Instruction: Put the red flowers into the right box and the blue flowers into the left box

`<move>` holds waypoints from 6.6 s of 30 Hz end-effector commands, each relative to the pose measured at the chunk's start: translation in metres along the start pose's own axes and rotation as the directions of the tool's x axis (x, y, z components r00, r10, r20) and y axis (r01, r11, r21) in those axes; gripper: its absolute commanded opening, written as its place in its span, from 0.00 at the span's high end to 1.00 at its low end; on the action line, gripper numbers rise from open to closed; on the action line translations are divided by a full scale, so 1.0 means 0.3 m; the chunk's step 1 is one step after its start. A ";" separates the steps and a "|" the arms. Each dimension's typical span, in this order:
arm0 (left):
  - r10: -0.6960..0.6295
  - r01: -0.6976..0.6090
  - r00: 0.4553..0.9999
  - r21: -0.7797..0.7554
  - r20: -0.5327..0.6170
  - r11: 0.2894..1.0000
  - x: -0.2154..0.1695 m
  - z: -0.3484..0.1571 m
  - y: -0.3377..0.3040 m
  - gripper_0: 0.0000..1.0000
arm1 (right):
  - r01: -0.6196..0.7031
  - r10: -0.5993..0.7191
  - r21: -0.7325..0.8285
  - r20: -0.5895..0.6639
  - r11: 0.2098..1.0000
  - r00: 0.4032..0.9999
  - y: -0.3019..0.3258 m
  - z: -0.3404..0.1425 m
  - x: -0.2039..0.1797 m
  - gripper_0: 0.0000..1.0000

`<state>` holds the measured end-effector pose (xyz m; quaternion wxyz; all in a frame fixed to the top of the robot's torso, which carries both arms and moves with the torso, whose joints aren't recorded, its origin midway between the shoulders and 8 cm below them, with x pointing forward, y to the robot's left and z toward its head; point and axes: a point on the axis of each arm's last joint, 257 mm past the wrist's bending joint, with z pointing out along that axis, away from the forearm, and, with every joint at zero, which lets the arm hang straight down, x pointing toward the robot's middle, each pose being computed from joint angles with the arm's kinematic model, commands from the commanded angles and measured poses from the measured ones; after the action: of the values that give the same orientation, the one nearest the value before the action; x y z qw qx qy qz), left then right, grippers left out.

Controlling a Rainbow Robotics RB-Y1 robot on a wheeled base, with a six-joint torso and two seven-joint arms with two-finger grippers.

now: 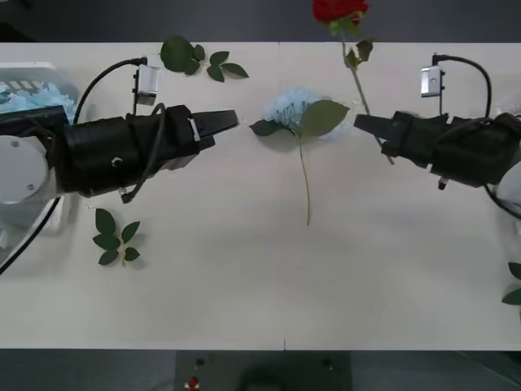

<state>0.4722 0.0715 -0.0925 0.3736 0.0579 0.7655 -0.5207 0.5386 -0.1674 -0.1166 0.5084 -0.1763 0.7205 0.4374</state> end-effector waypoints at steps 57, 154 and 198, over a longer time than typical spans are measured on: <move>0.580 -0.572 0.811 -0.099 0.081 0.814 -0.170 -0.094 0.166 0.00 | 0.520 -0.022 0.840 -0.523 0.158 0.852 -1.067 -1.609 -0.012 0.11; 0.554 -0.551 0.830 -0.059 0.062 0.832 -0.068 -0.109 0.210 0.00 | 0.271 0.101 0.594 -0.517 0.758 0.850 -0.161 0.531 0.355 0.00; 0.539 -0.540 0.836 -0.023 0.102 0.841 -0.047 -0.069 0.170 0.00 | 0.007 0.142 0.374 -0.369 0.928 0.918 -0.083 0.429 -0.077 1.00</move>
<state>0.5025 0.1272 -0.1212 0.5349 0.2354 0.7106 -0.3917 0.6343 -0.0761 -0.1447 0.3374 -0.1077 0.8980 0.2609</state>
